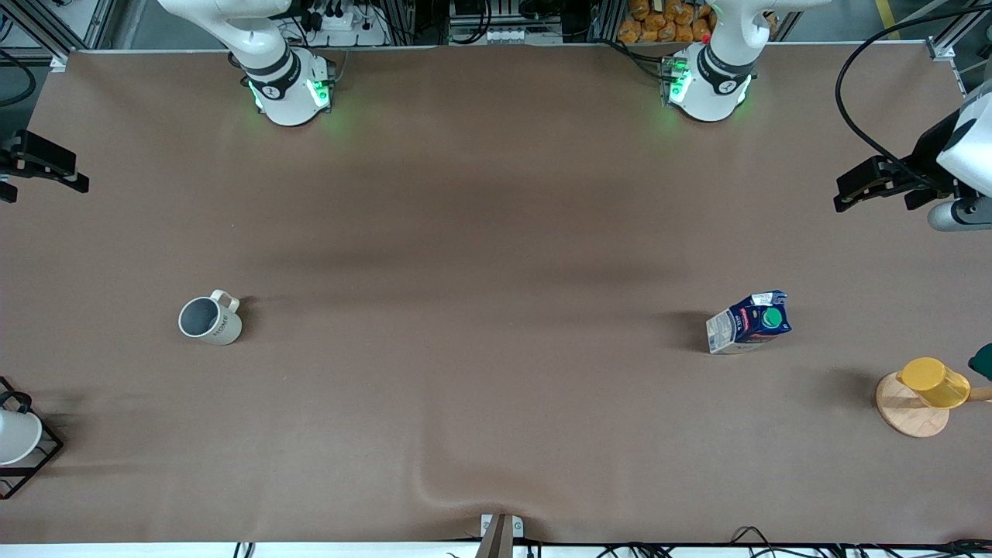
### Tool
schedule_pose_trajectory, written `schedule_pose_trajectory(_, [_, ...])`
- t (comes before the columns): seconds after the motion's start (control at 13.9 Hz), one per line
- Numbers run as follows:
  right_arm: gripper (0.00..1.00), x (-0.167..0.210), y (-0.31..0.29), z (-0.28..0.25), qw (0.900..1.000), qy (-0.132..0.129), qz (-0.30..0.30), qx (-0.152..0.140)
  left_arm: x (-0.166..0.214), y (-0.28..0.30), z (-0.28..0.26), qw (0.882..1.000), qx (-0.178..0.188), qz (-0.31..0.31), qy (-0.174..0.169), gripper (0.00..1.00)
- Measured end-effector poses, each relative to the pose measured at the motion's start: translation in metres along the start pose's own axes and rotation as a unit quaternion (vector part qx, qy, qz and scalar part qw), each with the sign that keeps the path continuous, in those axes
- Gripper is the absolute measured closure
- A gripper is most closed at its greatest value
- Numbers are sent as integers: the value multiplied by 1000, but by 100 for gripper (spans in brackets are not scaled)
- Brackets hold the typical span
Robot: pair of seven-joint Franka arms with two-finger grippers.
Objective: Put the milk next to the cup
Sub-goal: 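Reach the left gripper to the milk carton while the right gripper reaches the mug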
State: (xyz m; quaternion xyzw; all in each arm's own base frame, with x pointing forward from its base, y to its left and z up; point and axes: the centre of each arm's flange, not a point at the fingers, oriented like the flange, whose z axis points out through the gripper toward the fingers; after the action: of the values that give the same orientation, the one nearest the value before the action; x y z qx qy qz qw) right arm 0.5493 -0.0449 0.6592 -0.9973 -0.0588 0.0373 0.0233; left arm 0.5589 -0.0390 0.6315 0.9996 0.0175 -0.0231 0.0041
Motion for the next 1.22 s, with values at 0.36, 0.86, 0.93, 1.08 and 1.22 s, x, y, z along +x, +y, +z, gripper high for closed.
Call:
schedule_pose_trajectory(0.36, [0, 0, -2, 0, 1000, 0, -2, 0, 1, -1, 1, 1000, 0, -1, -1, 0])
schedule_pose_trajectory(0.86, [0, 6, -1, 12, 1000, -11, -10, 1, 34, -6, 56, 999, 1, -8, -33, 0])
schedule_pose_trajectory(0.93, [0, 9, 0, 16, 1000, -15, -15, 2, 41, -5, 66, 999, 1, -9, -35, 0])
schedule_pose_trajectory(1.08, [0, 17, 3, 30, 1000, -24, -19, 3, 49, -5, 78, 999, 1, -12, -35, 0])
schedule_pose_trajectory(1.22, [0, 33, 6, 46, 1000, -22, -19, 0, 50, -5, 81, 999, 1, -12, -35, 0])
